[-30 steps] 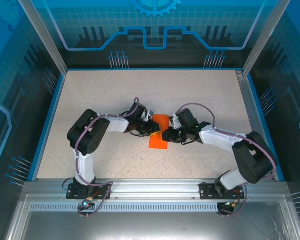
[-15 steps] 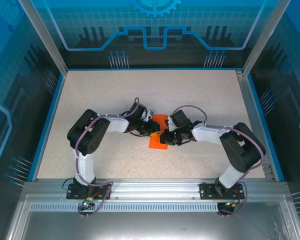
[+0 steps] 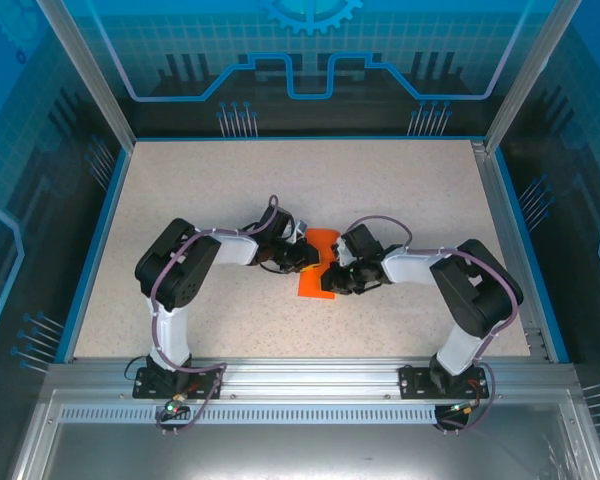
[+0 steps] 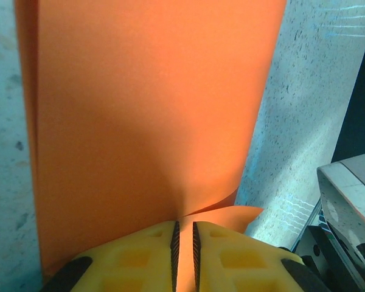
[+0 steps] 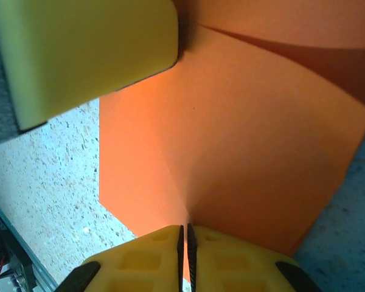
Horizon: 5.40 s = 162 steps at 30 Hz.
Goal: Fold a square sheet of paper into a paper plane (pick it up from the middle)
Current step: Fold the triangle a second time at the center of the table.
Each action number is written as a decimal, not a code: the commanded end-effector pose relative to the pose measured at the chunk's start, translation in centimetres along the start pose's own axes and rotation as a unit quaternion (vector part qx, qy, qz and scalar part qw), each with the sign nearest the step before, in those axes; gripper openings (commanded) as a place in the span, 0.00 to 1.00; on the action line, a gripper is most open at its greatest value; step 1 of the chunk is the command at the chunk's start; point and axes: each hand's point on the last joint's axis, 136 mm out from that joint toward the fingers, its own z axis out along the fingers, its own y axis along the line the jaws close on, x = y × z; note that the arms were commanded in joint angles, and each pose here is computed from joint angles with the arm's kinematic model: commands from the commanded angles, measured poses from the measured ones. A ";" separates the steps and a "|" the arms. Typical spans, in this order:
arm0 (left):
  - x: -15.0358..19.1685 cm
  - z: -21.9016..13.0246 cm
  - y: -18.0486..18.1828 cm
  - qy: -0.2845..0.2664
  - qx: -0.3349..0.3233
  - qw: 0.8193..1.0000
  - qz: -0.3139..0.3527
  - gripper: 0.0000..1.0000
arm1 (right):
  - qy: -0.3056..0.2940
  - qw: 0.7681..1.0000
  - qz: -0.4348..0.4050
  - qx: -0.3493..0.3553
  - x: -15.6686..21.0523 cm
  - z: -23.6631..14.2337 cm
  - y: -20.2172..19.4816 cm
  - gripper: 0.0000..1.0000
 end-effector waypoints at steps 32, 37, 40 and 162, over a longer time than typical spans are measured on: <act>0.2 0.3 3.5 -0.003 -0.048 0.998 -0.028 0.17 | 0.012 0.999 0.030 0.015 4.0 -3.0 -3.1 0.17; 0.2 0.2 3.4 -0.004 -0.047 0.999 -0.024 0.17 | -0.039 0.999 0.022 -0.025 1.2 -4.3 -0.2 0.17; 0.2 0.2 3.3 -0.003 -0.047 0.999 -0.024 0.17 | -0.060 0.997 0.035 -0.035 -0.6 -4.1 0.6 0.14; -3.1 -3.7 5.0 -0.078 -0.066 0.994 -0.041 0.00 | 0.027 0.996 0.048 0.070 1.4 0.0 -4.2 0.07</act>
